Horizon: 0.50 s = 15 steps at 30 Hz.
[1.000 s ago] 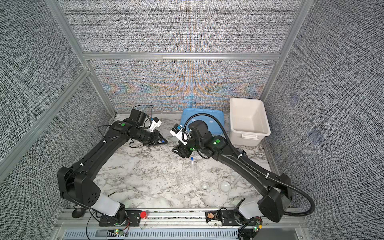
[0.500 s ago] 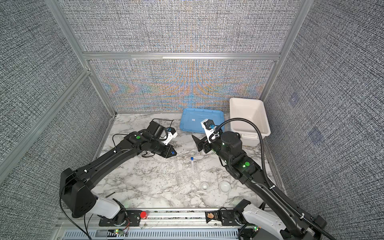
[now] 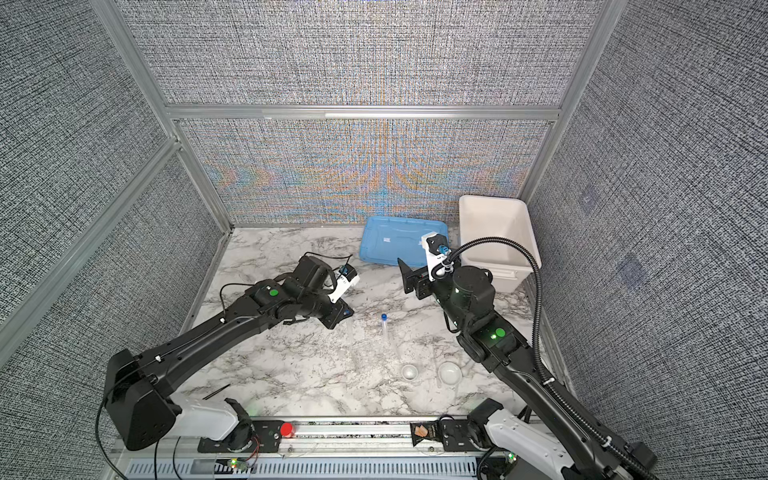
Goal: Organize the chemistry lab equipment
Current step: 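Carry the held tube with the left gripper toward the acrylic rack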
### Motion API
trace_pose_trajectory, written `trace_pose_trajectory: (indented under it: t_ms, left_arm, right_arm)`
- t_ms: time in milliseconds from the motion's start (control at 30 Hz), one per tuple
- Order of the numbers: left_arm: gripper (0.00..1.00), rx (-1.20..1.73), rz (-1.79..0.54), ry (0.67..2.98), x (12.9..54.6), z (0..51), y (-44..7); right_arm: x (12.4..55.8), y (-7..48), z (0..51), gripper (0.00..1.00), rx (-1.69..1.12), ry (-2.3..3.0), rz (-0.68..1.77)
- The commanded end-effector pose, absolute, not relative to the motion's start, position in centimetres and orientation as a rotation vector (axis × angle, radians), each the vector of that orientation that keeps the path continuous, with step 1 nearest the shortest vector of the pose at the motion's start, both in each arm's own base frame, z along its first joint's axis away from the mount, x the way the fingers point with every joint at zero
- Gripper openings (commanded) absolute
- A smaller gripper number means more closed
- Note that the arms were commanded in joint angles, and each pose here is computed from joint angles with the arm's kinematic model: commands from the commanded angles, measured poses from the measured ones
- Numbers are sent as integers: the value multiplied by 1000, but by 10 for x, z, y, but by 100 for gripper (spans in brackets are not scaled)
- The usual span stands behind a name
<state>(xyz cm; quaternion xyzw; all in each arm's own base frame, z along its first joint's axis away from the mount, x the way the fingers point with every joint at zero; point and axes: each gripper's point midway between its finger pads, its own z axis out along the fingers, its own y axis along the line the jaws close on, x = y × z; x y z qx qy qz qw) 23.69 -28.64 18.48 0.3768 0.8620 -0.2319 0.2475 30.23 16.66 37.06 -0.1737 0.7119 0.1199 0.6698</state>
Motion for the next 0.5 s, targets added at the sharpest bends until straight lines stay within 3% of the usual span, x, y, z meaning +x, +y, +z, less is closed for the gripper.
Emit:
trace_pose_trajectory:
  t_ms: [0, 467]
  left_arm:
    - [14, 1033, -685, 2279, 238, 189, -294]
    - [14, 1019, -709, 2253, 236, 191, -296]
  right_arm:
    - [303, 165, 374, 94, -369, 1602, 275]
    - [305, 168, 374, 94, -353, 1619, 309]
